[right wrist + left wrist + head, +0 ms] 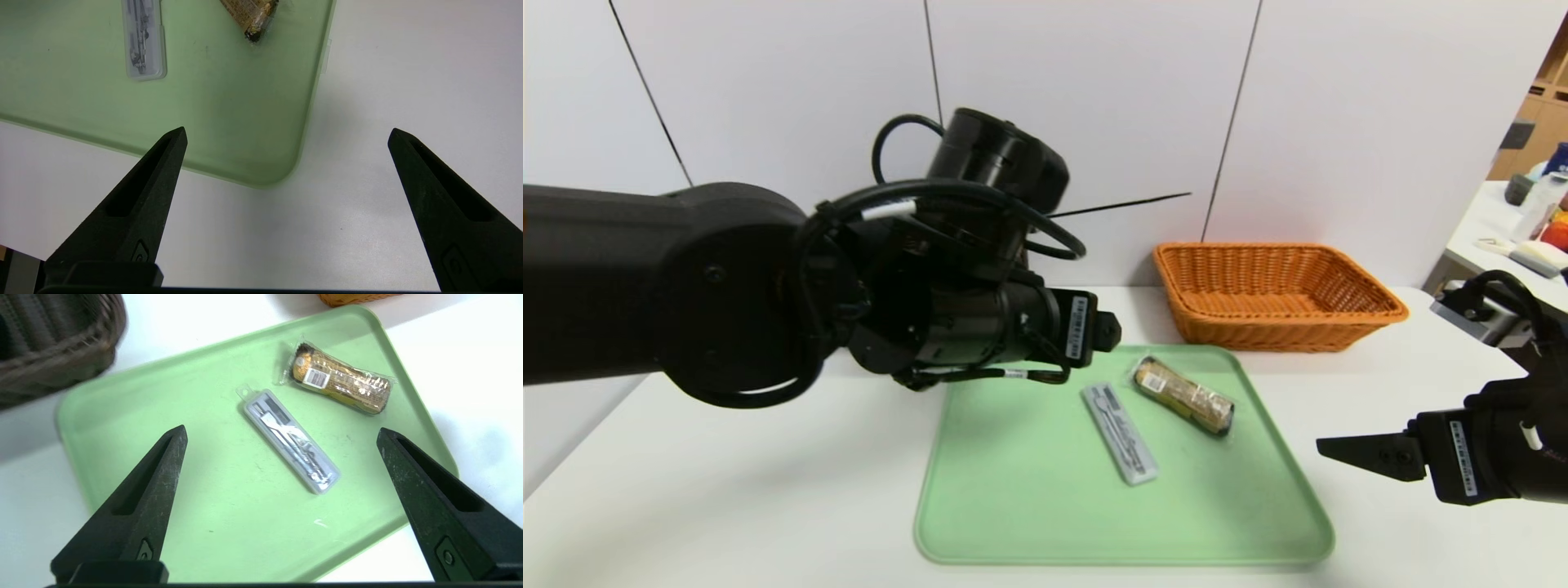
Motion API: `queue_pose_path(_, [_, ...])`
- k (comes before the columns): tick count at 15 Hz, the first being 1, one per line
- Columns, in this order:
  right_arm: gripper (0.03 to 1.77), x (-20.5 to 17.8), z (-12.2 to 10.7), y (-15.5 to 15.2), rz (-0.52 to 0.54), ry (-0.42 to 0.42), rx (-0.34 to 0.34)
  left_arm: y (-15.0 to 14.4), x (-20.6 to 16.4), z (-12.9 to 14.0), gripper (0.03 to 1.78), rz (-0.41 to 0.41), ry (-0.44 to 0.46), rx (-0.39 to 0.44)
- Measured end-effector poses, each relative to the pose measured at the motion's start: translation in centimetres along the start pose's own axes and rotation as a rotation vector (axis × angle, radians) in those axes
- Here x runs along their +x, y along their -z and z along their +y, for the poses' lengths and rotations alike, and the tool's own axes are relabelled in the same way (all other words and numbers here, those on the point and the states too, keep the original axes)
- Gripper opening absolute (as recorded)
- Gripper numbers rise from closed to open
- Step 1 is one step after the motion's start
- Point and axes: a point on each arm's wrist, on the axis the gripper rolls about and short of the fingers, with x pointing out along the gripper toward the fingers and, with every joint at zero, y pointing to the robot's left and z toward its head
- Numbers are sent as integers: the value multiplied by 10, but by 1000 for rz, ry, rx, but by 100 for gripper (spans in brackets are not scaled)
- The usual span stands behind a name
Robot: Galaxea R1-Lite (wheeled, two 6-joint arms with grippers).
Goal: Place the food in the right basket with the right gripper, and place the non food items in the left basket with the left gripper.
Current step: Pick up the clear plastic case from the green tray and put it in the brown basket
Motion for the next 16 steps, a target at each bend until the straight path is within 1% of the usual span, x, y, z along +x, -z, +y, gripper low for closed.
queue_pose_path(3, [170, 0, 0, 0, -2, 0, 4, 17, 22, -19, 167, 12, -78, -64])
queue_pose_path(5, [170, 0, 0, 1, 0, 1, 8, 31, 37, -29, 167, 29, -119, -79])
queue_pose_path(8, [170, 0, 0, 1, 1, 2, 18, 46, 56, -38, 168, 68, -148, -73])
queue_pose_path(11, [170, 1, -1, 2, 4, 4, 19, 58, 77, -40, 169, 77, -218, -57])
queue_pose_path(13, [170, 1, -1, 3, 5, 4, 19, 62, 86, -43, 169, 92, -243, -49])
queue_pose_path(16, [170, 2, -1, 4, 2, 3, 18, 61, 94, -46, 169, 125, -276, -74])
